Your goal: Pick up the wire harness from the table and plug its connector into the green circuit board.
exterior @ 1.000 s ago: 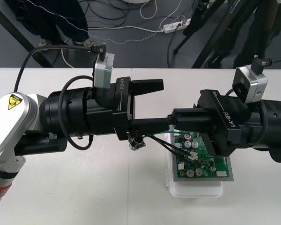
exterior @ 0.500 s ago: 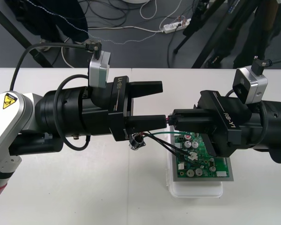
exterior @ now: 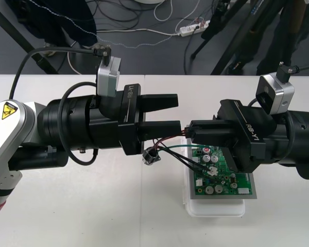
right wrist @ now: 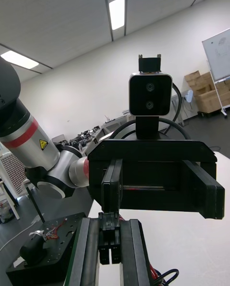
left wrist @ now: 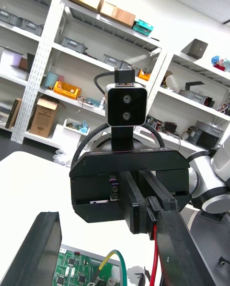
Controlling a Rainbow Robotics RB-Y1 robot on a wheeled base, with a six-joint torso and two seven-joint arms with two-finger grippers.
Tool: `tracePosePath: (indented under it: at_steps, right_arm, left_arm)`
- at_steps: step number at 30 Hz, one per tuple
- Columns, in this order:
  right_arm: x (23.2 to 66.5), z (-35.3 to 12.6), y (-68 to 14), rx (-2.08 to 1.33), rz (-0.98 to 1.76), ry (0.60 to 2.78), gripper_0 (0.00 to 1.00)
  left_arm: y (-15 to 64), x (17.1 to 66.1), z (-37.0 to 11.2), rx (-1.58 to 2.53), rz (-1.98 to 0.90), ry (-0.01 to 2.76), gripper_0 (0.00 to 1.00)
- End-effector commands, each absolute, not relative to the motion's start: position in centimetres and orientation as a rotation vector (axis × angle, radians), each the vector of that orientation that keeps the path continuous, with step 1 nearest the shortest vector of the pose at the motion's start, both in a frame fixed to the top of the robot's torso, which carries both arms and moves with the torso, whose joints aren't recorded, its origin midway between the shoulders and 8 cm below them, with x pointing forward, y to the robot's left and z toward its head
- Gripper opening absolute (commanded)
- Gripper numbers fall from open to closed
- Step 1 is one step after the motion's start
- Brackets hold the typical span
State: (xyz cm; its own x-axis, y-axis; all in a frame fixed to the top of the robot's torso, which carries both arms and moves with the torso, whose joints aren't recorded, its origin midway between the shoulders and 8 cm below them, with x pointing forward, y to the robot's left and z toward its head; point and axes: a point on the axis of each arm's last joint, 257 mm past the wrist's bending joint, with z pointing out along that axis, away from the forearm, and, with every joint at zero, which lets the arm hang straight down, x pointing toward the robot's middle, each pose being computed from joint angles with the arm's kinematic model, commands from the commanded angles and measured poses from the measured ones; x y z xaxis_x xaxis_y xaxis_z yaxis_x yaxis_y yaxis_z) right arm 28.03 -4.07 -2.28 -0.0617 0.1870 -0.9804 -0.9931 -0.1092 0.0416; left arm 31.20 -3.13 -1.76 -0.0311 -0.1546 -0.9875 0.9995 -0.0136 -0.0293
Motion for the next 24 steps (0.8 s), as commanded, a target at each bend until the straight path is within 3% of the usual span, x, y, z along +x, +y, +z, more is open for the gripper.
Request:
tracePosePath:
  at_steps: [1, 24]
  right_arm:
    - [26.9, -2.0, -3.9, -1.180, 1.357, 0.996, 0.00]
    - [27.3, -2.0, -3.8, -1.183, 1.351, 1.003, 0.00]
  left_arm:
    - [-3.3, 30.2, -1.4, 1.130, -1.242, 1.047, 0.58]
    - [-3.9, 29.2, -2.5, 1.156, -1.253, 1.045, 0.58]
